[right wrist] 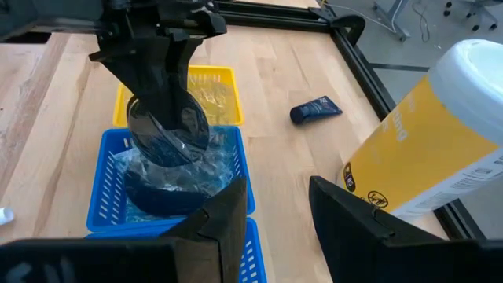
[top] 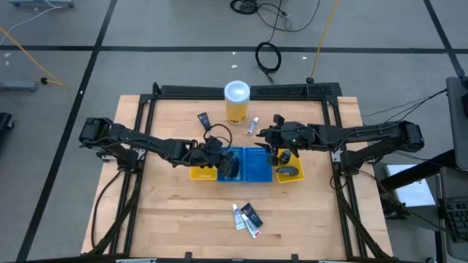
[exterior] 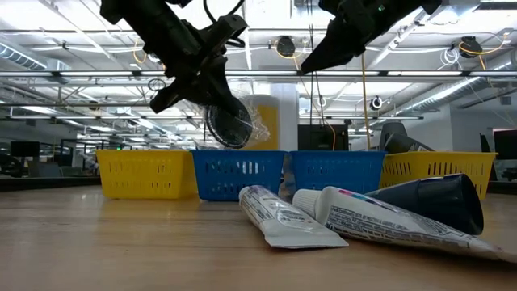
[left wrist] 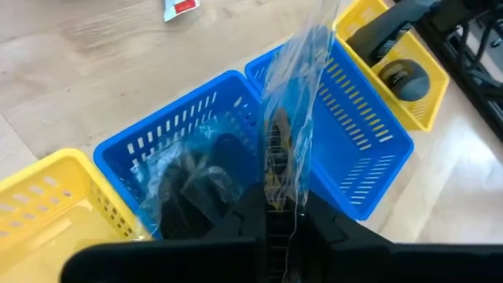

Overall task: Pick & Place Travel size toiletries
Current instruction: Put the black comb into the left blue bin, then put the blue shave cream into the right blue bin

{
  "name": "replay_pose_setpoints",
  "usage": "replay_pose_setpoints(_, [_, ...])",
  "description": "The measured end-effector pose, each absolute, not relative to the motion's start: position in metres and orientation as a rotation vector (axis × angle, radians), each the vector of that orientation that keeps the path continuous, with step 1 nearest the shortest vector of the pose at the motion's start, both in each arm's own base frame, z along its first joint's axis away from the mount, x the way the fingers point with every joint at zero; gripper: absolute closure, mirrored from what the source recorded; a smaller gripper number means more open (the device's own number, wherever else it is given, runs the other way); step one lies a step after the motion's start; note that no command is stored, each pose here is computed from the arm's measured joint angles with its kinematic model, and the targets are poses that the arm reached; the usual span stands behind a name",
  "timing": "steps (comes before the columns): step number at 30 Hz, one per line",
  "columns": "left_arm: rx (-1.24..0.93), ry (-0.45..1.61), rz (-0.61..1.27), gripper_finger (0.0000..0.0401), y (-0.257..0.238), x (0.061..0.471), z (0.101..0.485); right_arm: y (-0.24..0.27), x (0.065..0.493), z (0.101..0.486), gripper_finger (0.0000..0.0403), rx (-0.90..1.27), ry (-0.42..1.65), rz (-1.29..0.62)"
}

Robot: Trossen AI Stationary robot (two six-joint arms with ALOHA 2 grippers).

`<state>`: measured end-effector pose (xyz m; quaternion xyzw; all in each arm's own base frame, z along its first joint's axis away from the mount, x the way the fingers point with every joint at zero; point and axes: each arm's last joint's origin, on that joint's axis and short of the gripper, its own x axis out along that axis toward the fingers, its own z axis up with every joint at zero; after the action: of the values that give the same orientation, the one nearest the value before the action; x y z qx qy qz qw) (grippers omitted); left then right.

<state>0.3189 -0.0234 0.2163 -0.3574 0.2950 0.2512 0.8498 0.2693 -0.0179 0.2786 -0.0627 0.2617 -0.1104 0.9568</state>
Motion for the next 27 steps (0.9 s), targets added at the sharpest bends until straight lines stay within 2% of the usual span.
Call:
replay_pose_setpoints(5, [-0.748, 0.623, 0.530, 0.0373, -0.0232, 0.3188, 0.2162, -0.0179, 0.2690, 0.2781, 0.0273, -0.128, 0.538, -0.224])
replay_pose_setpoints(19, [-0.695, 0.637, 0.510, 0.0245, -0.0233, 0.3187, 0.2161, -0.0178, 0.2689, 0.2778, 0.0273, -0.128, 0.541, -0.223])
replay_pose_setpoints(23, [-0.545, 0.662, 0.475, 0.0226, -0.0205, 0.3188, 0.2161, -0.0178, 0.2685, 0.2772, 0.0273, -0.112, 0.547, -0.227])
replay_pose_setpoints(27, [-0.386, 0.704, 0.462, 0.0223, -0.0142, 0.3173, 0.2147, -0.0177, 0.2681, 0.2765, 0.0273, -0.106, 0.555, -0.226])
